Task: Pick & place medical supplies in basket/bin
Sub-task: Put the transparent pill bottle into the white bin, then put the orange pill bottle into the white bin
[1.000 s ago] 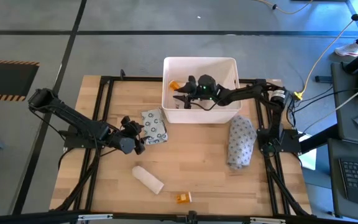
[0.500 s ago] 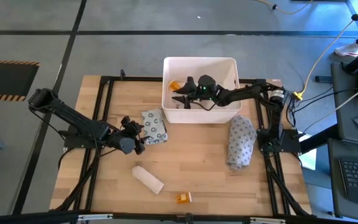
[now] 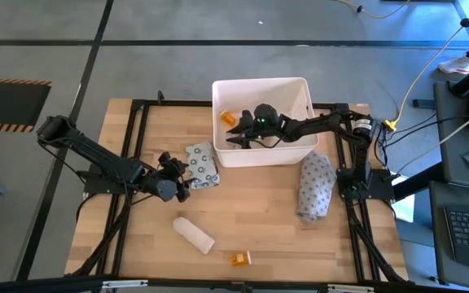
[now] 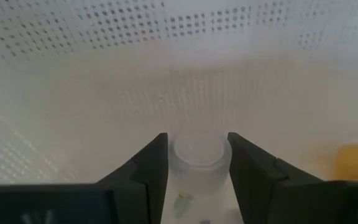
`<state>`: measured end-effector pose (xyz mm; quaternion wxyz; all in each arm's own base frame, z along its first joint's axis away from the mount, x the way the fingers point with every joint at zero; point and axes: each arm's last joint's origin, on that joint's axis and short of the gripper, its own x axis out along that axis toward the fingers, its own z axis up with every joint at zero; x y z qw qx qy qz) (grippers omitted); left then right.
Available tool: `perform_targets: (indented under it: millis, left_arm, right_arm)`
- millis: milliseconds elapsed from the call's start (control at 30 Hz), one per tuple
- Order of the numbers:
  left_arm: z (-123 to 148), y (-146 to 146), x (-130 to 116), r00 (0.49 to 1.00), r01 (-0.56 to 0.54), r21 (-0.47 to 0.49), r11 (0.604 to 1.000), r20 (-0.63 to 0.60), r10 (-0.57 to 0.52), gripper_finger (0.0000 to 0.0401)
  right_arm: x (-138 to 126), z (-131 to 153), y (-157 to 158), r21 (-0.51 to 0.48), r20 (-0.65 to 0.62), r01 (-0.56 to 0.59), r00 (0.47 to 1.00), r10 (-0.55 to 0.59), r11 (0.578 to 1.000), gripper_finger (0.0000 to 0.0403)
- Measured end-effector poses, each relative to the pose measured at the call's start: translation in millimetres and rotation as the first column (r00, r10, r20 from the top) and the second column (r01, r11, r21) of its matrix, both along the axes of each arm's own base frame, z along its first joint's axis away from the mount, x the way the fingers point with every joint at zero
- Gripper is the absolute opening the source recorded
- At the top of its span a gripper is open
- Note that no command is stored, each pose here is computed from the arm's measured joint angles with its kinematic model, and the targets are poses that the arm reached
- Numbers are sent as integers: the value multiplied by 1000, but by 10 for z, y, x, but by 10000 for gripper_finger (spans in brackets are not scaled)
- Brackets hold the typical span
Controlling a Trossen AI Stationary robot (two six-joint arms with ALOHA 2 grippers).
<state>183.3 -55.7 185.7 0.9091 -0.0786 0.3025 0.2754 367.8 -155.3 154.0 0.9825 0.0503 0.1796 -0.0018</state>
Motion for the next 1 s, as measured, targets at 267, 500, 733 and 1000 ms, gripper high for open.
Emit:
perform_targets:
  millis: [267,500,733,1000]
  left_arm:
    - [0,0,0,1000,0,0,1000,0,0,269]
    - [0,-1,0,1000,0,0,1000,0,0,271]
    - [0,0,0,1000,0,0,1000,0,0,272]
    - [0,-1,0,1000,0,0,1000,0,0,271]
  right_arm:
    - [-18,-32,-20,-46,-45,50,998,-52,998,142]
    - [-35,-59,-32,-59,-77,64,995,-68,996,142]
    - [-34,-58,-31,-69,-76,59,995,-64,996,145]
    - [-31,-50,-32,-56,-68,64,995,-68,996,198]
